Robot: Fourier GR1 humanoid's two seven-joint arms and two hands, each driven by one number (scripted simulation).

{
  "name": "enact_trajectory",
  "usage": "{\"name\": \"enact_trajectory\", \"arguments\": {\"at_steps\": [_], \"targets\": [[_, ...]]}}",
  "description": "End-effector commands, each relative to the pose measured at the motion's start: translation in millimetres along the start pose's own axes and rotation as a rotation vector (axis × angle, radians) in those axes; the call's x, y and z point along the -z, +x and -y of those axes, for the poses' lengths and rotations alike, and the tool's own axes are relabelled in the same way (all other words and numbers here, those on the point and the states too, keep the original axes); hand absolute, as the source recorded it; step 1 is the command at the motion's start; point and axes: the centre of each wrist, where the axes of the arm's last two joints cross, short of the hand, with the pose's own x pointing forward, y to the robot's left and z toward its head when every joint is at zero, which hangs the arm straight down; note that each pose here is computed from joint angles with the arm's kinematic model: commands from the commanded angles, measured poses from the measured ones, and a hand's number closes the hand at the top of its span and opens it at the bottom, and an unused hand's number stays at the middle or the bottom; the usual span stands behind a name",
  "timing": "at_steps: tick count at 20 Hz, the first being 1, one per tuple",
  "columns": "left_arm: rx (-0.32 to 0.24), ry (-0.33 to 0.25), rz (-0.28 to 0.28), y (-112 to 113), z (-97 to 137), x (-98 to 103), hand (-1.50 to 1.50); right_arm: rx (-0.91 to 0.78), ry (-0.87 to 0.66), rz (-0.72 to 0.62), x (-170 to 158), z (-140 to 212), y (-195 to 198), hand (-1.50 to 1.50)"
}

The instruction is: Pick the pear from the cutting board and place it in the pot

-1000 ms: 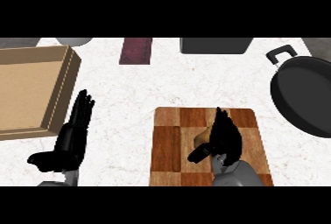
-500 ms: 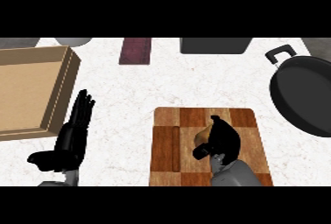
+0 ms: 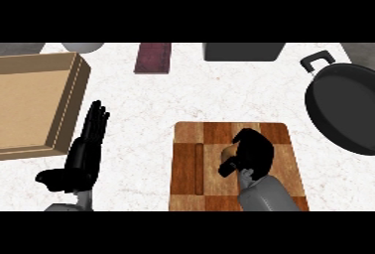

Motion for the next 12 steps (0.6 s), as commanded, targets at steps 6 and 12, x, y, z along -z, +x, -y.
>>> {"name": "enact_trajectory", "arguments": {"at_steps": [6,12], "targets": [[0.006,-0.004,0.001,8.4,10.3,2.4,0.00,0.028,-0.180,-0.152,40.0,50.6,14.6,1.50],[-0.007,-0.060,0.048,15.5,11.1,8.1,0.00,0.146,-0.349,-0.448,131.6,148.0,-19.9,1.50]]}}
